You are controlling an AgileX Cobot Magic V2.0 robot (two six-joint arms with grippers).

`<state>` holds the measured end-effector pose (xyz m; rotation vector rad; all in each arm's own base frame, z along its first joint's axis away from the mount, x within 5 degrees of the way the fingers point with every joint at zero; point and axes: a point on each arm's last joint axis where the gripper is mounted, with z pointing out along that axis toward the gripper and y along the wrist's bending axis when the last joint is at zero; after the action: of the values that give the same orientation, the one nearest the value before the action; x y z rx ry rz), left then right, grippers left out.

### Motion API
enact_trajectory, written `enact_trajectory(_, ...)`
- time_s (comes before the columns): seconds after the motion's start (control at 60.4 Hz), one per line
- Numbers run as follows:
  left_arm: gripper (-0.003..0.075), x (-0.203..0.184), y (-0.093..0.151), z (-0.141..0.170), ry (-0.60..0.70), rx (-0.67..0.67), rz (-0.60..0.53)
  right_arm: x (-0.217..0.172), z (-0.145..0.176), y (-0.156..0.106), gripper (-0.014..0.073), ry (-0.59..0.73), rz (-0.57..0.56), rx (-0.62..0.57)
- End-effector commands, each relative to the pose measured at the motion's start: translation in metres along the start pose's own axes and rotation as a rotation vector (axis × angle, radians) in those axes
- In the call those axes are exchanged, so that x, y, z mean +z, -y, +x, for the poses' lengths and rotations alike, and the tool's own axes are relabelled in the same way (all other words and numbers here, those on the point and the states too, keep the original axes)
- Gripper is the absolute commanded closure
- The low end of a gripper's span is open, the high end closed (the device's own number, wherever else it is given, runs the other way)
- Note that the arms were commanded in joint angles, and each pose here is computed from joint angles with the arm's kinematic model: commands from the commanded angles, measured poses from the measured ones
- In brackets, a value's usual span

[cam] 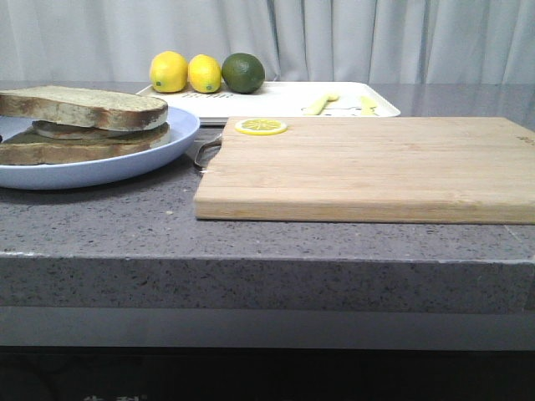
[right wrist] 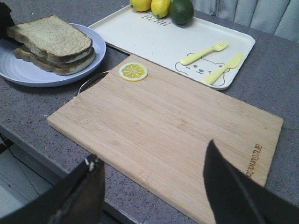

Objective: Place bread and move sandwich to tray
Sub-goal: 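Grasp the rim of the blue plate with the left gripper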

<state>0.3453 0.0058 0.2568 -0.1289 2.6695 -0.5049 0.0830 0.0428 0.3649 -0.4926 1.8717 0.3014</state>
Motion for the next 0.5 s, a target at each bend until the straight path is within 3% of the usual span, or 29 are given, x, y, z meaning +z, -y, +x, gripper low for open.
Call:
enact_trajectory(0.0,0.0619,-0.02,0.01,-0.01,0.097,0.006,0.025,-0.004,-0.014,0.002,0.0119,0.1,0.021,-0.007)
enact_trajectory(0.182,0.0738,-0.02,0.01,-0.01,0.097,0.006,0.025,-0.004,-0.014,0.002,0.0119,0.1,0.021,-0.007)
enact_trajectory(0.48,0.0738,-0.032,0.023,-0.022,0.139,-0.025,0.107,-0.004,-0.014,0.002,0.0119,0.1,0.021,-0.007)
